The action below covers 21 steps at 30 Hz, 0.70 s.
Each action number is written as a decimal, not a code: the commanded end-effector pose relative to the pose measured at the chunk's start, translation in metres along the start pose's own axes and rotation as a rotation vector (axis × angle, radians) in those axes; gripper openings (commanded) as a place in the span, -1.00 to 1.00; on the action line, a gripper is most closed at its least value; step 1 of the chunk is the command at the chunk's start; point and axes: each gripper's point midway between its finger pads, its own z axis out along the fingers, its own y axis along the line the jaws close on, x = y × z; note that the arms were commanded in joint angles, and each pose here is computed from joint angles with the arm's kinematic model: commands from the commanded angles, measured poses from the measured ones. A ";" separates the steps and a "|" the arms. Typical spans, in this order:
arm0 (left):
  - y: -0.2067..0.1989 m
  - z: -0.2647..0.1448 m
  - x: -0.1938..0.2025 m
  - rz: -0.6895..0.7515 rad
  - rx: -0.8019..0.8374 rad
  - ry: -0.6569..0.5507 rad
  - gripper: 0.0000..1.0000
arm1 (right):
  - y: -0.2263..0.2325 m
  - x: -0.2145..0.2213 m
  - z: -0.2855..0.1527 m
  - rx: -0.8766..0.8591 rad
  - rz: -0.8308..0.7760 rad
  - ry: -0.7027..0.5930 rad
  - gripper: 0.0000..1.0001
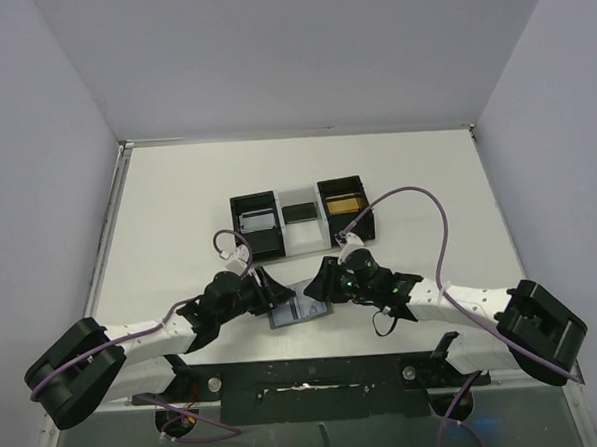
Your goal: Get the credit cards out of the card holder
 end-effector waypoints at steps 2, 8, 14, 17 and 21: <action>-0.037 0.005 -0.011 0.032 0.128 -0.010 -0.13 | -0.023 0.006 0.012 0.135 0.032 0.038 -0.27; -0.048 0.018 -0.005 0.075 0.165 0.050 -0.14 | -0.072 0.025 0.010 0.335 0.018 0.077 -0.26; -0.013 0.030 0.011 0.006 0.075 0.074 -0.22 | -0.084 0.044 0.011 0.317 0.051 0.104 -0.26; 0.011 0.032 0.014 -0.026 -0.024 0.060 -0.35 | -0.085 0.048 0.013 0.301 0.067 0.106 -0.28; 0.020 0.026 0.015 -0.041 -0.055 0.043 -0.37 | -0.085 0.047 0.009 0.323 0.063 0.111 -0.27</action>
